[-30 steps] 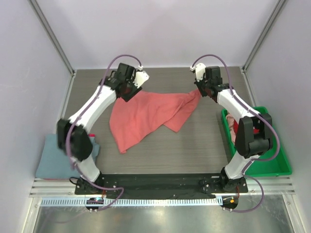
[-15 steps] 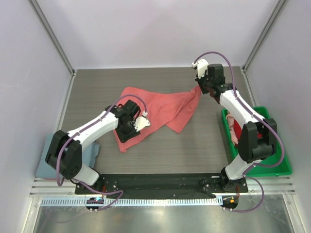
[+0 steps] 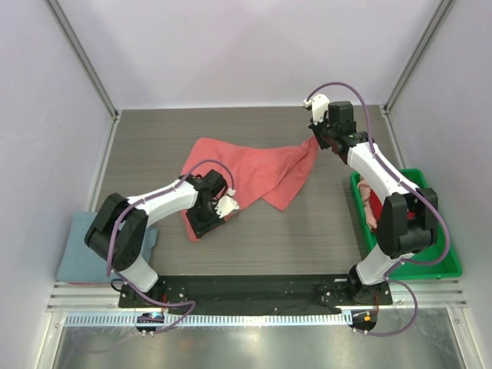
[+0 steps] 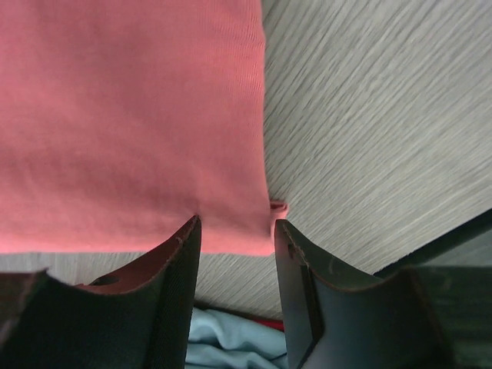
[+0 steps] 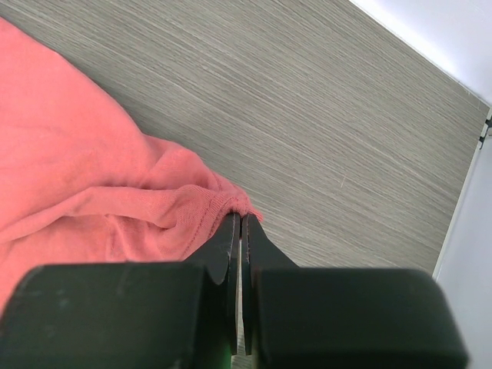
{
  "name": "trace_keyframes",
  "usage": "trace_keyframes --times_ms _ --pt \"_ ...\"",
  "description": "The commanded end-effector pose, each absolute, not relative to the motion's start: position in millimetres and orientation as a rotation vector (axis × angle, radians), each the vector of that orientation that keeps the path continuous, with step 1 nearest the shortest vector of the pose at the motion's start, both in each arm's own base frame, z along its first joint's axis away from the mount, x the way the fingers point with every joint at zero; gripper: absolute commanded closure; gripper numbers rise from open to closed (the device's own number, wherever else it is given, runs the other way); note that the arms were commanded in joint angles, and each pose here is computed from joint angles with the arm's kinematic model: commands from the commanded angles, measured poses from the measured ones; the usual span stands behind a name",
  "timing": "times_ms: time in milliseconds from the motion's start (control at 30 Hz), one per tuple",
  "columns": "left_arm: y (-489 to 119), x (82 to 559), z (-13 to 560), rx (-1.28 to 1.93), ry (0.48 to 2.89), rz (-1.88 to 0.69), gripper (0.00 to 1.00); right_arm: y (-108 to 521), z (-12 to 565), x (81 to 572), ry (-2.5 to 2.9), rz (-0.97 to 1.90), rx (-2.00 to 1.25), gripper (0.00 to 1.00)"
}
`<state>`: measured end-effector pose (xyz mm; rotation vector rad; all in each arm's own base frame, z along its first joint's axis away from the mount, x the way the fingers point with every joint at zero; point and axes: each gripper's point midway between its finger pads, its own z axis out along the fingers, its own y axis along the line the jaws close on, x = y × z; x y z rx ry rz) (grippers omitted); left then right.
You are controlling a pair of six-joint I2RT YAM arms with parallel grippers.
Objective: Fold and stack the t-shirts
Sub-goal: Flatten the tshirt out
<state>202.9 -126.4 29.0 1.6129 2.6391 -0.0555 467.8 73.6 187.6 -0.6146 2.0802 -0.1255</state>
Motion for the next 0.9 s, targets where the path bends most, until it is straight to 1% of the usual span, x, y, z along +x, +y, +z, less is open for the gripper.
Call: trace_keyframes --times_ms 0,33,133,167,233,267,300,400,433,467,500,533,567,600,700,733,767,800,867 --pt "-139.5 207.6 22.2 1.568 2.627 -0.087 0.56 74.5 205.1 470.9 2.031 -0.130 -0.606 0.99" --pt "-138.7 209.1 20.4 1.561 2.634 -0.075 0.57 74.5 204.4 471.1 2.032 -0.131 -0.608 0.99" --pt "-139.4 215.2 14.3 1.553 2.647 -0.046 0.66 74.5 203.0 471.3 2.035 -0.131 -0.609 0.99" --pt "-139.8 215.8 13.1 1.549 2.654 -0.044 0.75 73.8 201.9 471.2 2.037 -0.131 -0.608 0.99" --pt "-142.2 217.5 14.9 1.541 2.654 -0.052 0.86 74.3 202.6 470.6 2.035 -0.132 -0.610 0.99" --pt "-143.5 217.5 17.8 1.530 2.652 -0.060 0.94 73.2 205.8 469.8 2.030 -0.135 -0.606 0.99" --pt "-143.0 217.1 21.9 1.528 2.653 -0.058 0.97 73.6 207.0 468.4 2.027 -0.135 -0.609 0.99" --pt "-142.2 223.8 53.6 1.521 2.597 -0.033 1.00 79.3 223.5 459.6 1.993 -0.097 -0.640 0.99" --pt "-145.0 232.0 71.4 1.500 2.551 -0.037 1.00 81.7 234.1 457.4 1.974 -0.084 -0.649 0.99" --pt "-135.6 232.1 84.5 1.518 2.541 0.008 1.00 84.7 245.3 452.5 1.950 -0.066 -0.662 0.99" --pt "-133.9 235.1 104.7 1.497 2.490 0.006 1.00 91.5 266.8 441.2 1.895 -0.025 -0.696 0.99" --pt "-132.3 242.4 123.4 1.462 2.456 0.003 1.00 93.9 278.0 433.4 1.863 -0.010 -0.710 0.99" --pt "-128.2 240.1 135.0 1.462 2.439 0.006 1.00 95.5 288.4 425.8 1.832 0.000 -0.721 0.99" --pt "-125.8 240.6 157.0 1.458 2.356 0.013 1.00 97.2 312.2 410.9 1.767 0.015 -0.720 0.99" --pt "-123.5 241.1 197.6 1.436 2.226 0.030 1.00 97.4 322.0 383.4 1.742 0.049 -0.709 0.99" --pt "-119.6 242.8 220.5 1.403 2.159 0.062 1.00 96.0 331.9 367.2 1.719 0.065 -0.683 0.99" --pt "-116.1 239.1 229.5 1.393 2.146 0.071 1.00 95.4 337.5 354.3 1.713 0.080 -0.674 0.99" --pt "-113.9 239.9 247.8 1.369 2.107 0.085 1.00 97.2 356.0 333.7 1.660 0.113 -0.666 0.99" --pt "-103.1 230.2 268.7 1.355 2.074 0.115 1.00 97.4 375.9 311.5 1.603 0.137 -0.652 0.99"
